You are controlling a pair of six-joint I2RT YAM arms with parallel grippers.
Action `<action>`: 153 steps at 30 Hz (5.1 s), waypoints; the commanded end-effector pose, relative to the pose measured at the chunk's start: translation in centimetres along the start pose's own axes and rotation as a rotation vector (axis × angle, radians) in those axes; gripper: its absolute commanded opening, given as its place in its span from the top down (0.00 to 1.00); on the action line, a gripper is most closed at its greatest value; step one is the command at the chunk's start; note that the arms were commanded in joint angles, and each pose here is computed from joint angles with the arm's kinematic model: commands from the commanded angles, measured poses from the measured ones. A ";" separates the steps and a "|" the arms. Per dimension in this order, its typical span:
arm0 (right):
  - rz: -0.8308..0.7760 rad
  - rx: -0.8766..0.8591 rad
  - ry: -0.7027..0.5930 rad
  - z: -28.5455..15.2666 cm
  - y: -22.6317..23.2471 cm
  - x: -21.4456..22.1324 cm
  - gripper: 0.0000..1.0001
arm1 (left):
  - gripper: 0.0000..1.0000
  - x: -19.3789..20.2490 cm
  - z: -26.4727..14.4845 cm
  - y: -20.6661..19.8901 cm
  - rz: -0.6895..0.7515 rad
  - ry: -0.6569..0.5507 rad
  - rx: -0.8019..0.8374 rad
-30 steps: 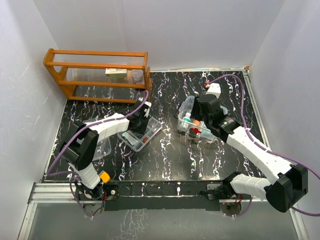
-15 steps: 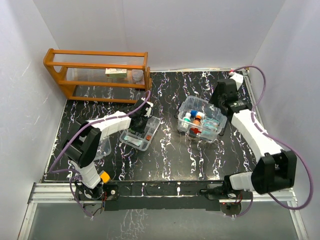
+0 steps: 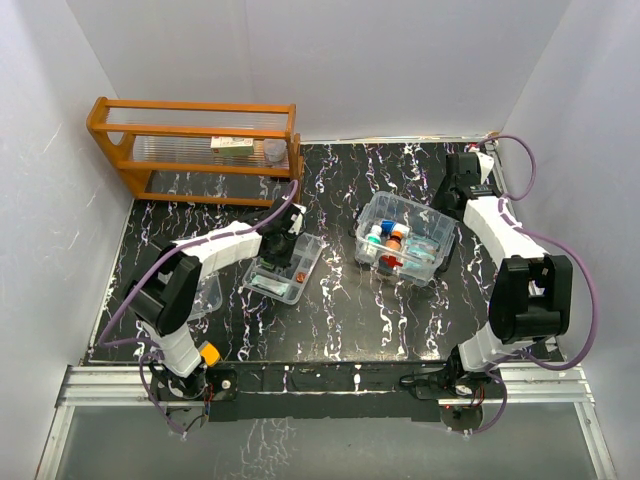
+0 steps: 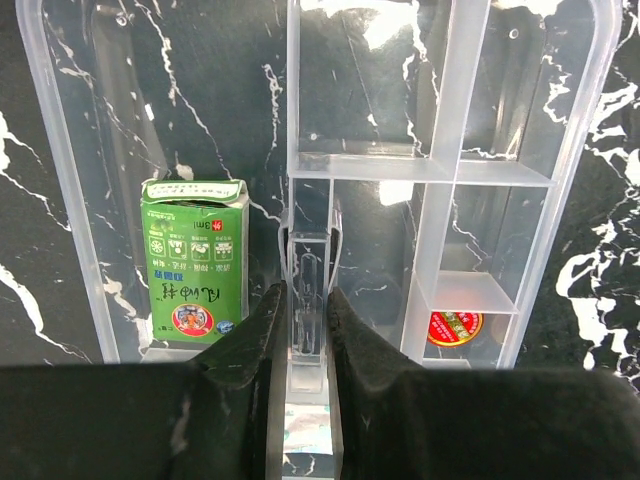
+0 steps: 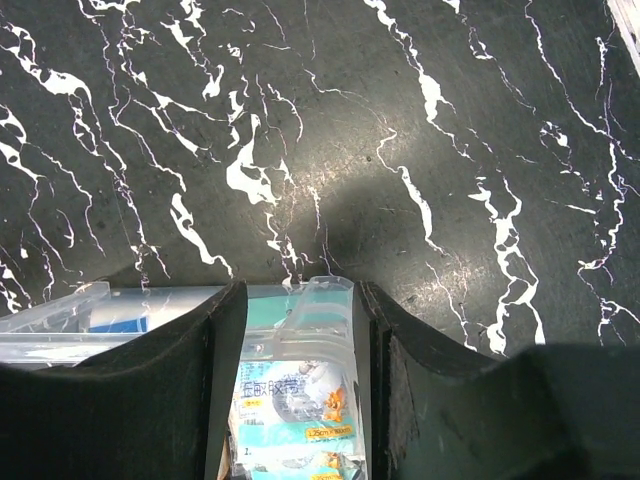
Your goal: Organize the medicine kit
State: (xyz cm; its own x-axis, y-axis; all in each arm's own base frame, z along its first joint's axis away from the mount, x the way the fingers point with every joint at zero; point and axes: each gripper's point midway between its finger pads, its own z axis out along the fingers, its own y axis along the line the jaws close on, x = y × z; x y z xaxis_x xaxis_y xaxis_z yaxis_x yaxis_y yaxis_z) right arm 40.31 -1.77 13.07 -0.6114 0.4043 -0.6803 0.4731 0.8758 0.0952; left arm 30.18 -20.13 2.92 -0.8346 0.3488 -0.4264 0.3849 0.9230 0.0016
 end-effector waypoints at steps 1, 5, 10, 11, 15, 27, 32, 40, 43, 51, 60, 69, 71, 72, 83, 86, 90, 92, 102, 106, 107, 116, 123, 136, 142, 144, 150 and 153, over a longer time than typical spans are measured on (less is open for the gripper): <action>0.011 -0.005 -0.005 -1.7 -0.2 -0.7 0.57 | 1.00 -1.1 -2.6 -1.5 -0.045 -0.020 0.082; 0.029 -0.009 0.010 -3.2 -0.9 0.4 0.58 | 1.00 -1.4 -3.7 -1.9 -0.065 -0.031 0.105; 0.016 0.011 0.059 -4.7 -2.1 2.4 0.60 | 1.00 -2.0 -5.6 -2.3 -0.074 -0.063 0.139; 0.017 0.008 0.072 -5.1 -2.2 2.8 0.60 | 1.00 -2.1 -5.9 -2.4 -0.075 -0.068 0.144; 0.028 -0.048 0.113 -6.5 -2.2 4.9 0.60 | 1.00 -2.6 -7.5 -2.6 -0.085 -0.092 0.161; 0.106 -0.319 0.301 -10.1 1.1 11.8 0.64 | 1.00 -4.2 -14.3 -3.9 -0.127 -0.149 0.238; 0.061 -0.416 0.351 -11.3 3.5 14.0 0.65 | 1.00 -4.5 -16.1 -4.9 -0.140 -0.158 0.271; -0.052 -0.574 0.294 -13.7 9.1 16.4 0.63 | 1.00 -5.4 -17.0 -7.2 -0.147 -0.148 0.274; -0.052 -0.611 0.260 -13.7 10.5 16.5 0.62 | 1.00 -6.3 -16.7 -7.8 -0.181 -0.146 0.247; 0.047 -0.469 0.147 -11.9 8.2 15.4 0.61 | 1.00 -8.6 -15.5 -9.7 -0.248 -0.138 0.150; 0.125 -0.196 -0.074 -11.4 1.1 12.1 0.60 | 1.00 -11.0 -14.0 -12.1 -0.230 -0.115 -0.014; 0.058 -0.406 -0.129 -15.2 4.2 8.6 0.57 | 1.00 -13.1 -12.9 -14.7 -0.277 -0.138 -0.016; 0.079 -0.382 -0.166 -15.7 3.7 7.5 0.58 | 1.00 -13.7 -12.6 -15.2 -0.294 -0.148 -0.001; 0.086 -0.347 -0.184 -15.5 3.2 7.0 0.58 | 1.00 -14.0 -12.5 -15.5 -0.302 -0.151 0.004; -0.024 -0.350 -0.017 -10.9 3.3 10.0 0.63 | 1.00 -14.1 -11.0 -15.9 -0.312 -0.128 -0.012; -0.087 -0.476 0.044 -11.5 5.2 11.3 0.66 | 1.00 -13.7 -10.8 -15.7 -0.307 -0.115 -0.027; -0.114 -0.663 0.103 -13.1 7.4 13.2 0.66 | 1.00 -13.6 -11.1 -15.4 -0.304 -0.116 -0.036; -0.112 -0.720 0.138 -13.6 7.9 14.2 0.66 | 1.00 -13.4 -11.2 -15.2 -0.296 -0.112 -0.047; -0.066 -0.696 0.149 -12.5 7.8 14.8 0.65 | 1.00 -10.7 -12.0 -14.9 -0.272 -0.047 -0.056; -0.048 -0.671 0.157 -11.8 7.7 15.1 0.65 | 1.00 -9.7 -11.6 -14.9 -0.267 -0.026 -0.091; -0.049 -0.671 0.165 -11.7 7.6 15.4 0.65 | 1.00 -9.6 -11.5 -15.0 -0.265 -0.023 -0.093; -0.055 -0.676 0.194 -10.8 7.7 16.6 0.66 | 1.00 -9.7 -12.1 -16.5 -0.240 -0.035 -0.078; -0.041 -0.636 0.193 -10.0 7.0 17.1 0.66 | 1.00 -9.8 -11.1 -17.3 -0.247 -0.031 -0.064; -0.037 -0.619 0.188 -9.7 6.5 17.5 0.65 | 1.00 -9.8 -9.1 -16.0 -0.226 -0.046 -0.165; -0.035 -0.620 0.182 -9.9 6.4 17.4 0.66 | 1.00 -10.3 -8.4 -16.0 -0.234 -0.050 -0.159; -0.034 -0.620 0.184 -9.9 6.4 17.5 0.66 | 1.00 -10.8 -8.4 -15.8 -0.246 -0.063 -0.153; -0.033 -0.619 0.187 -9.8 6.3 17.6 0.66 | 1.00 -11.1 -8.1 -15.7 -0.256 -0.087 -0.159; -0.032 -0.618 0.188 -9.8 6.3 17.7 0.66 | 1.00 -10.9 -7.6 -15.8 -0.253 -0.079 -0.153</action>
State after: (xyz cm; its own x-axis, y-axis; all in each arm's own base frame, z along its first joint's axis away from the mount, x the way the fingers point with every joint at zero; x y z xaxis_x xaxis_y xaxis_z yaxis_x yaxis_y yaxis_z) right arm 25.41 13.32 7.82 -0.7823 0.3502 -0.5151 0.0571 0.8638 0.5005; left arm 29.54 -37.51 13.63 -0.8755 0.1132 -0.4698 0.1119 0.9932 0.0308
